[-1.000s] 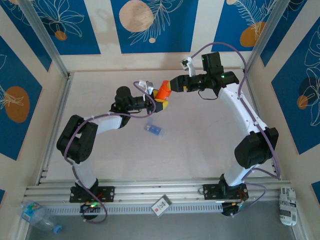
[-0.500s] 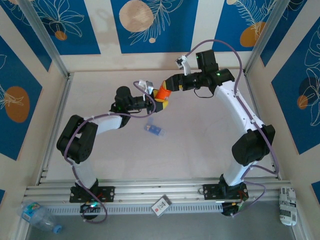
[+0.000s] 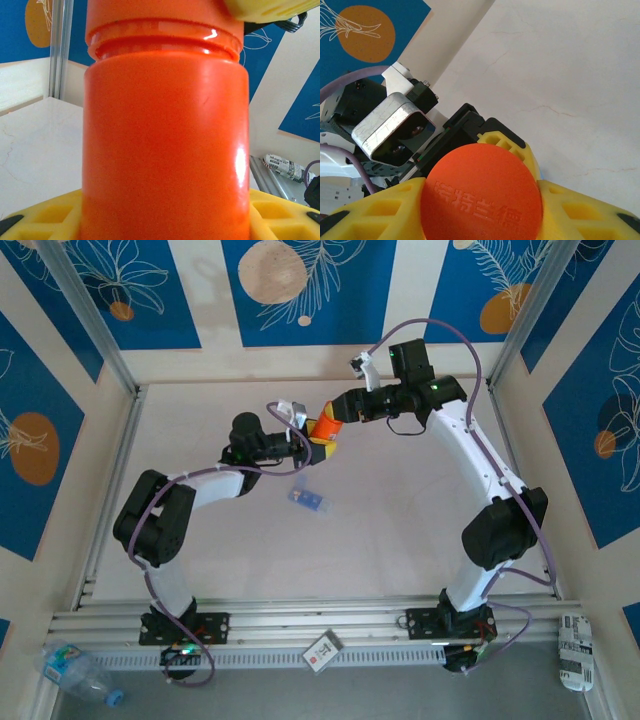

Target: Sort the pills into containers

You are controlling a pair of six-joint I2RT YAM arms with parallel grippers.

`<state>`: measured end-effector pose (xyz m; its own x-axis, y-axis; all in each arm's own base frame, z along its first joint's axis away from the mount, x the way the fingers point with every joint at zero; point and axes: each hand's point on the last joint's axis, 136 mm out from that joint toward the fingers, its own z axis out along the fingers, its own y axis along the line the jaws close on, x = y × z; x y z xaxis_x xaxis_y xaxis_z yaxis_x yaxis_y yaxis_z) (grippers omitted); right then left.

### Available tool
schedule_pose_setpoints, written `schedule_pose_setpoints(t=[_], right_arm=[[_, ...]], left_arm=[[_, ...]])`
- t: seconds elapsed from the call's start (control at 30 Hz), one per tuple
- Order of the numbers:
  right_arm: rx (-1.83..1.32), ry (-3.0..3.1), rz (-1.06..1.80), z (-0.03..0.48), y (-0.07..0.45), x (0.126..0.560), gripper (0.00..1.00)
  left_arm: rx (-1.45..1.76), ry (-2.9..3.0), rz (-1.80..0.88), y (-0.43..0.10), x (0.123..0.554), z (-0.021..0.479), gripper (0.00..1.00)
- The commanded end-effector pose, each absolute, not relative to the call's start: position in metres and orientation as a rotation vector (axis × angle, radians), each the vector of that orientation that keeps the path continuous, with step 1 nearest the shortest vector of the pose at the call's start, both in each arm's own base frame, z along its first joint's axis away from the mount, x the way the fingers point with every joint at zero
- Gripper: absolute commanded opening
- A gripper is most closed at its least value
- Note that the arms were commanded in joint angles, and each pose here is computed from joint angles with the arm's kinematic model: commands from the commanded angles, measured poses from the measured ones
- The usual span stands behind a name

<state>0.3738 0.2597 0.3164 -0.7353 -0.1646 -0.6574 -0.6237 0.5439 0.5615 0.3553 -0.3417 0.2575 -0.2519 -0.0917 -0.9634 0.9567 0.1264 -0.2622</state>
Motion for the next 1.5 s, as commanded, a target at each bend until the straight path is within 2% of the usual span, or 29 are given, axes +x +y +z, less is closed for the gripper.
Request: schedule_pose_setpoints(t=[0.0, 0.27, 0.87, 1.3, 1.47], right_arm=[[-0.719, 2.187, 1.126, 0.327, 0.261, 0.367, 0.29], [-0.871, 1.969, 1.249, 0.364, 0.258, 0.353, 0.28], [-0.824, 1.985, 1.293, 0.357, 0.262, 0.357, 0.22], [-0.953, 1.914, 1.098, 0.386, 0.252, 0.349, 0.22], [-0.885, 1.97, 1.116, 0.377, 0.255, 0.356, 0.18]], left_arm=[[0.959, 1.295, -1.339, -0.344, 0.348, 0.283, 0.0], [0.973, 1.238, -1.425, -0.345, 0.341, 0.298, 0.0], [0.963, 1.254, -1.419, -0.343, 0.346, 0.296, 0.0], [1.033, 1.259, -1.579, -0.344, 0.336, 0.299, 0.0], [0.985, 1.255, -1.536, -0.341, 0.342, 0.298, 0.0]])
